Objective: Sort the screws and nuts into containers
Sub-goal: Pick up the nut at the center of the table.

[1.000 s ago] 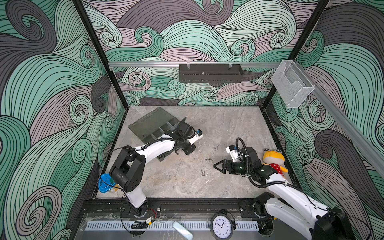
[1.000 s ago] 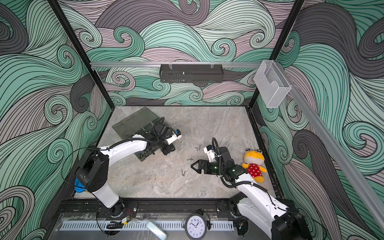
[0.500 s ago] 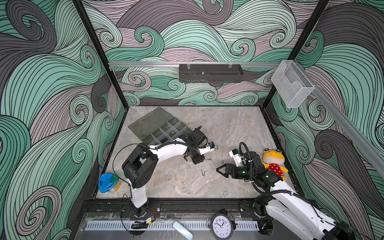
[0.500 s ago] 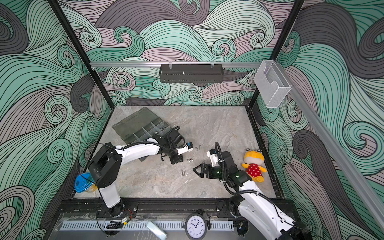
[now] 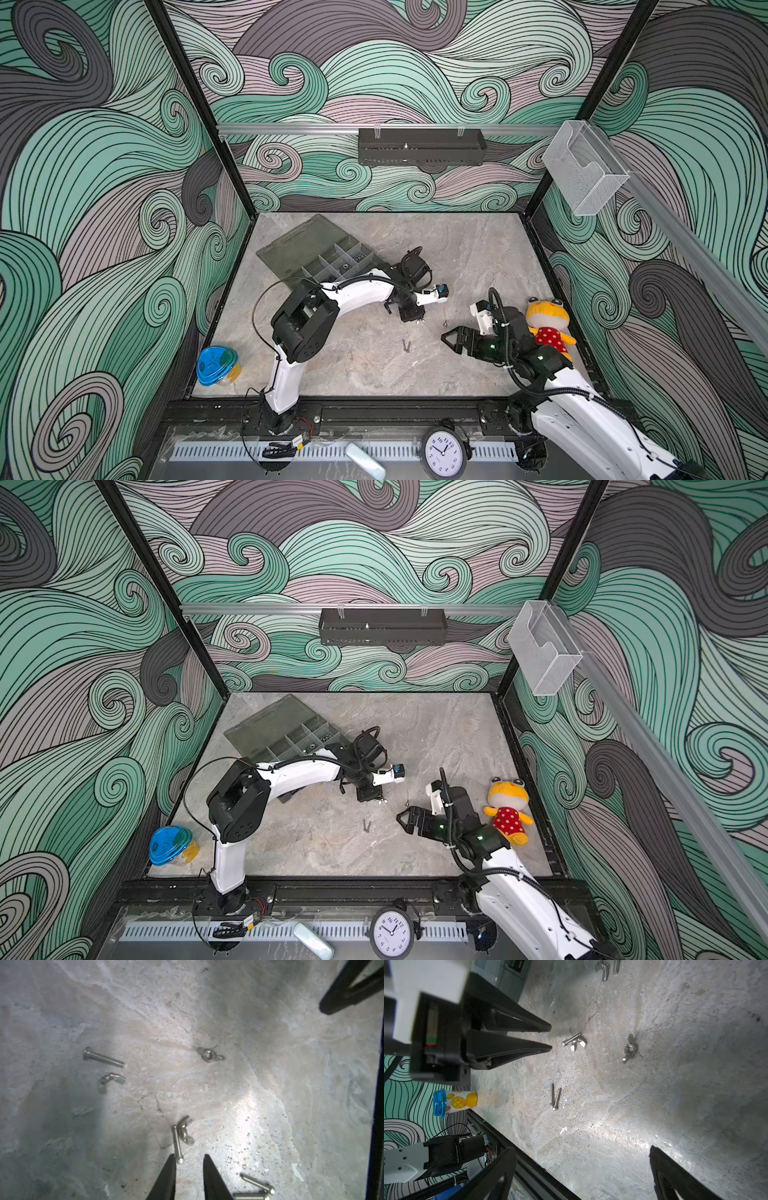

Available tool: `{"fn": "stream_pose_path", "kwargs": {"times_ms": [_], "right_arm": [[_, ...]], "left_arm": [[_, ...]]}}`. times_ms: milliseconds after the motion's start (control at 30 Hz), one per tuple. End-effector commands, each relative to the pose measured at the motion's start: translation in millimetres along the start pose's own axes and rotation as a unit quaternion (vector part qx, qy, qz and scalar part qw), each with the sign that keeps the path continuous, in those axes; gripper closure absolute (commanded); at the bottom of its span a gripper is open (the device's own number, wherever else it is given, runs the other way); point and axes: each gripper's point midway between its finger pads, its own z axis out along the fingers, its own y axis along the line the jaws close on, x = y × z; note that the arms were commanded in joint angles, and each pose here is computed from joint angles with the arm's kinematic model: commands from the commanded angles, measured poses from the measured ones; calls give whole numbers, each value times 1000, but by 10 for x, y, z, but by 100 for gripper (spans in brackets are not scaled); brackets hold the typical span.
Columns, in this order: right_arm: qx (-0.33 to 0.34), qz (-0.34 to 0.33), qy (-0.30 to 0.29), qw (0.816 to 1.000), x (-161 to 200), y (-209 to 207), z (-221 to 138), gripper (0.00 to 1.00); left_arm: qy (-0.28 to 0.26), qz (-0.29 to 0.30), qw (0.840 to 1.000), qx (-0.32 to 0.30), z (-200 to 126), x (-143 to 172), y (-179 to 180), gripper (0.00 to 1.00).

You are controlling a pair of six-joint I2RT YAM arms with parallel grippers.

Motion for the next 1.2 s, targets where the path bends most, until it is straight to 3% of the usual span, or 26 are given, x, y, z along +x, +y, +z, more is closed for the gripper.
{"fn": "stream_pose_path", "kwargs": {"times_ms": [0,567,1167], "right_arm": [[2,4,-5,1000,-20,-29,16,1],[-17,-8,-4,1000,-20,34,-4,0],[-21,-9,-2,1000,-34,41,1,0]], "left_arm": [[15,37,999,31,106,38,-151,73],[68,39,997,-10,316,140,19,75],[73,41,996,-22,425,86,107,72]]}}
